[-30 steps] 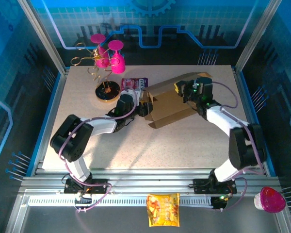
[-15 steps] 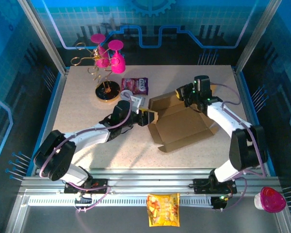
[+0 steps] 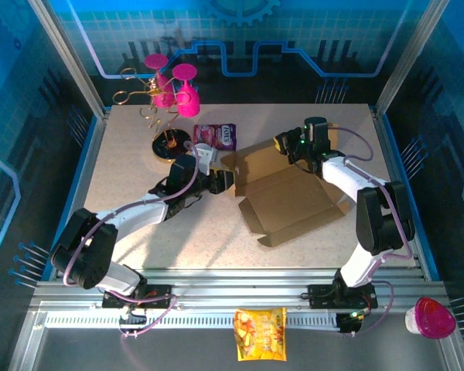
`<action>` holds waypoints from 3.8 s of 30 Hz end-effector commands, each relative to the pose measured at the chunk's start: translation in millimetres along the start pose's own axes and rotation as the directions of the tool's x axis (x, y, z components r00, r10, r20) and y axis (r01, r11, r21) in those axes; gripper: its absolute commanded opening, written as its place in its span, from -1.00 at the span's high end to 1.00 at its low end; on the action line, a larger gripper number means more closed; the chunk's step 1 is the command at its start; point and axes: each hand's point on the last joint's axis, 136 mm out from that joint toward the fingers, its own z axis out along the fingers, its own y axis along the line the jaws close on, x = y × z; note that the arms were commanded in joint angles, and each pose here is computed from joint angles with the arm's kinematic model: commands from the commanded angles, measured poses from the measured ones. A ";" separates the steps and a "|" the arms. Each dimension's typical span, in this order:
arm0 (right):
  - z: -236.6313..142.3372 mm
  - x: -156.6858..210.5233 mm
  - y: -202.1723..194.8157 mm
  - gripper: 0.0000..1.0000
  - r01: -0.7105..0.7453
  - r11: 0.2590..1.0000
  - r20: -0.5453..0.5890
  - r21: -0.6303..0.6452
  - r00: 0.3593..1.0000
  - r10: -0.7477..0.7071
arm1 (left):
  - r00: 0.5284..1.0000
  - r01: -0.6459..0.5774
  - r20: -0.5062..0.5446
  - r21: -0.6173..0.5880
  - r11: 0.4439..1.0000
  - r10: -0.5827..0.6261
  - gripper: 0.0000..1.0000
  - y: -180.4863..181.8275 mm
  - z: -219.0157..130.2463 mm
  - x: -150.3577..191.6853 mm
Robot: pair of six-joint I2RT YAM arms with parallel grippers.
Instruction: Fold the paper box
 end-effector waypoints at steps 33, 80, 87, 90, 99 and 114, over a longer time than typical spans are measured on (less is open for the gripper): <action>1.6 -11.2 18.2 1.00 0.067 0.965 -0.057 -0.252 0.995 -0.084 | 0.998 -0.033 -0.053 0.132 0.991 0.040 0.08 -18.1 45.9 16.0; -29.5 -24.1 -12.9 1.00 0.061 0.886 -0.096 -0.460 0.988 -0.118 | 0.992 -0.126 -0.003 -0.089 0.988 0.127 -0.01 -36.5 70.1 50.2; -28.9 -25.2 -12.5 1.00 0.047 0.883 -0.101 -0.467 0.989 -0.106 | 0.989 -0.142 0.028 -0.136 0.980 0.148 0.02 -41.3 74.3 43.1; -28.4 -25.3 -12.5 1.00 0.043 0.882 -0.104 -0.468 0.989 -0.103 | 0.988 -0.142 0.045 -0.148 0.979 0.150 0.00 -43.1 78.8 39.8; -26.5 -23.9 -13.6 1.00 0.029 0.887 -0.112 -0.461 0.990 -0.091 | 0.985 -0.121 0.092 -0.216 0.969 0.143 0.06 -39.5 95.5 28.1; -25.6 -23.0 -16.4 1.00 0.005 0.889 -0.119 -0.457 0.991 -0.067 | 0.983 -0.093 0.103 -0.430 0.898 0.152 0.14 -14.1 107.4 25.2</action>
